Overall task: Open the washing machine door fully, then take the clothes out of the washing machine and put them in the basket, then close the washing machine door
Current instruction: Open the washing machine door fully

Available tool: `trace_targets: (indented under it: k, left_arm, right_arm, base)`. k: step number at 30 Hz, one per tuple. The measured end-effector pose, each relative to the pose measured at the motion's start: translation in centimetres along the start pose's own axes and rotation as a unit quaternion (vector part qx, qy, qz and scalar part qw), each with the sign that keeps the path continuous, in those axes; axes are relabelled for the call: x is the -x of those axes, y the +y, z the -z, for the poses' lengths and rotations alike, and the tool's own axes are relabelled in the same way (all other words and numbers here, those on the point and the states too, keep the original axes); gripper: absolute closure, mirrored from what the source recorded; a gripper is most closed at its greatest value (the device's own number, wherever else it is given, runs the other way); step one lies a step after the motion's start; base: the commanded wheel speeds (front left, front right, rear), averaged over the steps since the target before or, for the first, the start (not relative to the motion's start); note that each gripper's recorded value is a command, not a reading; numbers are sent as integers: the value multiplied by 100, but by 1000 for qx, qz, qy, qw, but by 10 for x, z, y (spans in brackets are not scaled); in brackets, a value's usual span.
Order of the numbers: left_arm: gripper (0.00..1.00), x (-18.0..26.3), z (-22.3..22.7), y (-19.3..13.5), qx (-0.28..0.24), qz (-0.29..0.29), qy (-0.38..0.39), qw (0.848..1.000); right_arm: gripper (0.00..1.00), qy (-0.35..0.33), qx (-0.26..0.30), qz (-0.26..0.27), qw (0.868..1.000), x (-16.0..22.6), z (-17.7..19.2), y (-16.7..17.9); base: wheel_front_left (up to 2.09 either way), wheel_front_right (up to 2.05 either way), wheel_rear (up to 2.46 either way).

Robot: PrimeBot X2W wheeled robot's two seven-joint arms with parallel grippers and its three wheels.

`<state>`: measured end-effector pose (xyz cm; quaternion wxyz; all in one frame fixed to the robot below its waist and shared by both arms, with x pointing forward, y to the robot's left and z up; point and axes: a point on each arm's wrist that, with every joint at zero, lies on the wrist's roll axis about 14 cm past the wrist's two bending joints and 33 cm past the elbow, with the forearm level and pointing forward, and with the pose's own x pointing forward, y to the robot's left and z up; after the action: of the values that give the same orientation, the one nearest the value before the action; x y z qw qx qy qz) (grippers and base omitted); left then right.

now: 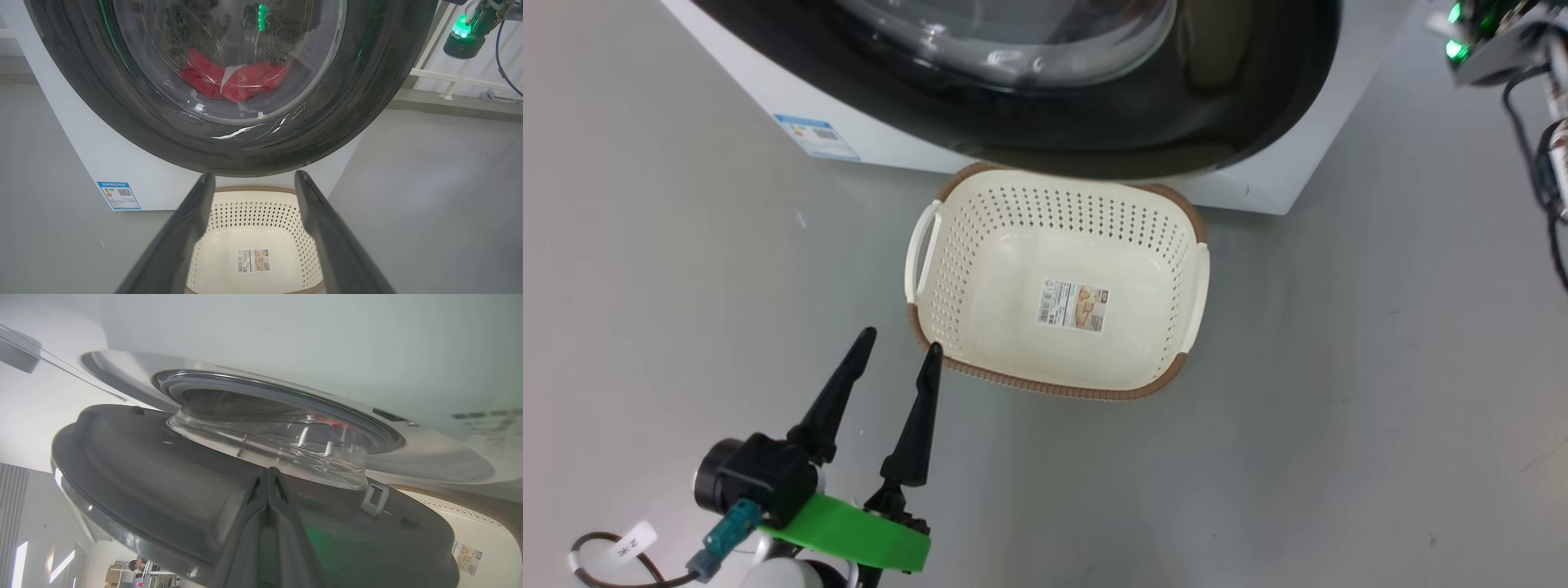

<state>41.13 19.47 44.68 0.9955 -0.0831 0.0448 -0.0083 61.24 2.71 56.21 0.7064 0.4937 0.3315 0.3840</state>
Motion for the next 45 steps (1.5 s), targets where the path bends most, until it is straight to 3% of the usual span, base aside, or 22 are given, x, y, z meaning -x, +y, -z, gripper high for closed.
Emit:
trace_targets:
  k: [20,45]
  left_arm:
    - [0,24,-20,-9,3,8,-27,1000]
    - [0,77,-34,19,2,-47,-51,998]
  right_arm:
    - [100,62,40,-31,997,22,81,34]
    - [100,151,79,-57,984,25,197,57]
  base:
    - [0,0,0]
    - [0,0,0]
